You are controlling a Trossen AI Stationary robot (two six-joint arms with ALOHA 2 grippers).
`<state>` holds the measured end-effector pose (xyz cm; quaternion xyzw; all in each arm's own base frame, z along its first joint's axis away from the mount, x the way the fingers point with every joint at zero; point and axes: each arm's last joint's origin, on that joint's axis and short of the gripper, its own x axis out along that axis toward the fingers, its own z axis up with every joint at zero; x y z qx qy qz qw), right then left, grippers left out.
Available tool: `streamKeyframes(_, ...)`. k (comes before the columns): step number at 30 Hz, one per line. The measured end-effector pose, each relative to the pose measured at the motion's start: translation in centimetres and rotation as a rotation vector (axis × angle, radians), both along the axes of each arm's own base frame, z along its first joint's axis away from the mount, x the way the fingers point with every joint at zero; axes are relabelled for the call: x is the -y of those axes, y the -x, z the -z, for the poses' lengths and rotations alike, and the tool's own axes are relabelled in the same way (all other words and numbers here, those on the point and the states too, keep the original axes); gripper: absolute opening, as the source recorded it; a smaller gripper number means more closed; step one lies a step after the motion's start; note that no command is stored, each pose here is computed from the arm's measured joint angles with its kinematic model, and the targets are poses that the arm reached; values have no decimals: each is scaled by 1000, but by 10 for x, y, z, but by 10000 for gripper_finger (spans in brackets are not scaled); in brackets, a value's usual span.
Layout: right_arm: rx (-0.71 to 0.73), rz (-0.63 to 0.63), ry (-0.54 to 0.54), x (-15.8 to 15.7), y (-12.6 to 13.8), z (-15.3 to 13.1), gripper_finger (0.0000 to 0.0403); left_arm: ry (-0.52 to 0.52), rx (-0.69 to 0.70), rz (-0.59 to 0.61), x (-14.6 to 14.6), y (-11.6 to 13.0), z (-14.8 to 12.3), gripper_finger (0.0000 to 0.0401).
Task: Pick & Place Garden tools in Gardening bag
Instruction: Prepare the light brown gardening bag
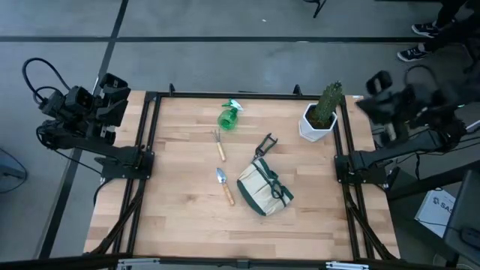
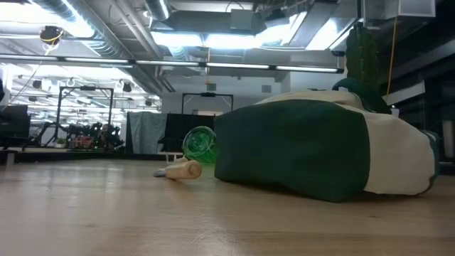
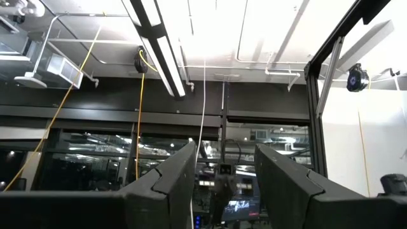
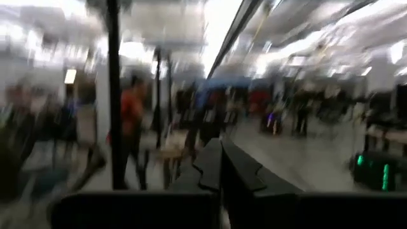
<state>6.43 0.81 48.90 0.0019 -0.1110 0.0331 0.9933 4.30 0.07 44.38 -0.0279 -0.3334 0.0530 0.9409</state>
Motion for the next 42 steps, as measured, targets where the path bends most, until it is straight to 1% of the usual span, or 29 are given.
streamKeyframes(5,-217,-96,52,-3,-2,21,10,0,0,0,0,0,0,157)
streamKeyframes(8,-359,-127,60,-5,-10,35,10,0,0,0,0,0,0,157)
streamKeyframes(10,-434,-129,50,-7,-19,45,10,0,0,0,0,0,0,157)
streamKeyframes(13,-508,-128,40,-9,-33,60,10,0,0,0,0,0,0,157)
streamKeyframes(20,-772,-122,54,-16,-73,101,10,0,0,0,0,0,0,157)
streamKeyframes(26,-958,-118,60,-22,-106,137,10,0,0,0,0,0,0,157)
streamKeyframes(29,-1045,-161,53,-26,-121,154,10,0,0,0,0,0,0,157)
streamKeyframes(33,-1136,-241,24,-32,-139,175,10,0,0,0,0,0,0,157)
streamKeyframes(37,-1201,-227,32,-34,-156,189,10,0,0,0,0,0,0,157)
streamKeyframes(40,-1204,-226,33,-36,-168,197,10,0,0,0,0,0,0,157)
streamKeyframes(42,-1172,-226,32,-38,-178,199,10,0,0,0,0,0,0,157)
